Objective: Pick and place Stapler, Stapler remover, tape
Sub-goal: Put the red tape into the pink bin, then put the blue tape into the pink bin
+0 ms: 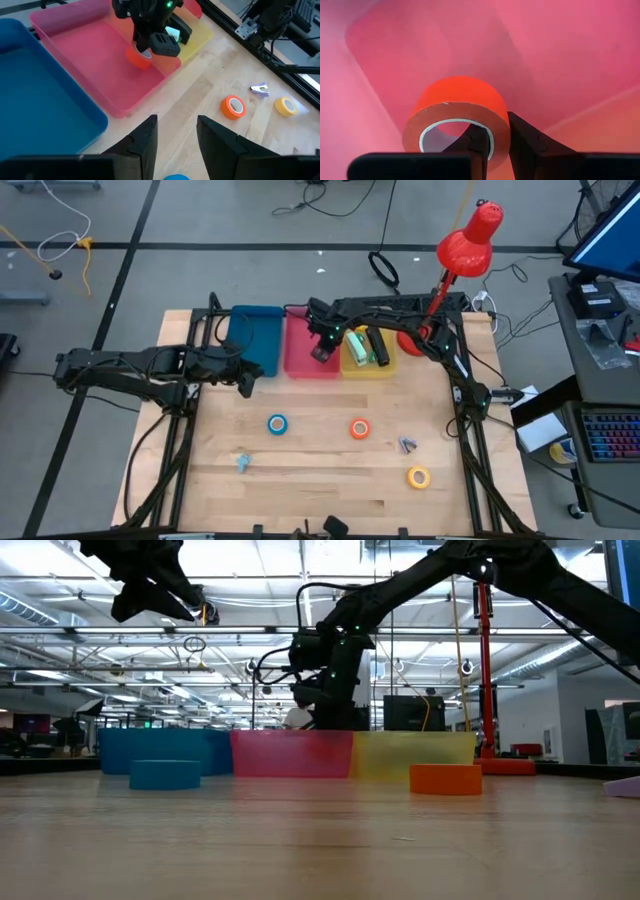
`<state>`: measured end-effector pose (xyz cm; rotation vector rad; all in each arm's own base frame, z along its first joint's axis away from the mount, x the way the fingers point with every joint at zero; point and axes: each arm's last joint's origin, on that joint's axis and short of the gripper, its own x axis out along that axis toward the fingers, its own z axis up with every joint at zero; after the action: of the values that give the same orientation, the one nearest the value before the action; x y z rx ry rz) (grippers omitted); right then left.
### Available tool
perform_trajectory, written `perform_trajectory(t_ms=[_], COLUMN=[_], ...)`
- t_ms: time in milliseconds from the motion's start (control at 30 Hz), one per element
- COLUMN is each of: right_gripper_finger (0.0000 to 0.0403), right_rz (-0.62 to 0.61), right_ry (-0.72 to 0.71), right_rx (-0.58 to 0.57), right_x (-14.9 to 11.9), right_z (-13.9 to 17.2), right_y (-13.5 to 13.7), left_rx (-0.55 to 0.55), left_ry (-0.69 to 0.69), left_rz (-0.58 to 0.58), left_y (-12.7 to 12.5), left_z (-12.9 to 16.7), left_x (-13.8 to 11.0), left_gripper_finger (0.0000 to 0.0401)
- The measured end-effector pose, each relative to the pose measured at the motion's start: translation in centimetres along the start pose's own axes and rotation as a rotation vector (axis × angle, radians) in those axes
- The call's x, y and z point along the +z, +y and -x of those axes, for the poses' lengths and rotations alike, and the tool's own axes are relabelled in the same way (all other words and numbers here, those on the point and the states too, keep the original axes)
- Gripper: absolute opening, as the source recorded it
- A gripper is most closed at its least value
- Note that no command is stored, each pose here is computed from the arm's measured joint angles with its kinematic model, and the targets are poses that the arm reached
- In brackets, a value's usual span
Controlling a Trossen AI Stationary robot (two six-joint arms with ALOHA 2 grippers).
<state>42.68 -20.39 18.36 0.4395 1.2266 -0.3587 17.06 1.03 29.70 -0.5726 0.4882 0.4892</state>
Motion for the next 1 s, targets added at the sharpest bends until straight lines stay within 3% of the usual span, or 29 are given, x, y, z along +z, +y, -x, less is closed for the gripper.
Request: perform_trajectory(t_ms=[200, 600, 800, 1000], right_gripper_finger=[0.0056, 0.0128, 0.0131, 0.0117], right_rz=[0.043, 0.072, 0.059, 0.192], right_ry=[-0.013, -0.017, -0.05, -0.086], right_rx=[0.003, 0.003, 0.03, 0.089], right_x=[-0.1, 0.0, -0.3, -1.9], right_z=[-0.3, -0.3, 3.4, 9.2], right_y=[0.4, 0.4, 1.3, 4.9], left_rx=[0.0, 0.0, -0.011, -0.073], left_ry=[0.0, -0.001, 0.007, 0.058], left_rz=[0.001, 0.003, -0.009, -0.072], left_y=[0.0, 0.0, -0.1, -0.8], left_z=[0.0, 0.0, 0.0, -0.1], left_x=[0.0, 0.0, 0.0, -0.6], left_gripper_finger=[0.0136, 0.0136, 0.0136, 0.0136])
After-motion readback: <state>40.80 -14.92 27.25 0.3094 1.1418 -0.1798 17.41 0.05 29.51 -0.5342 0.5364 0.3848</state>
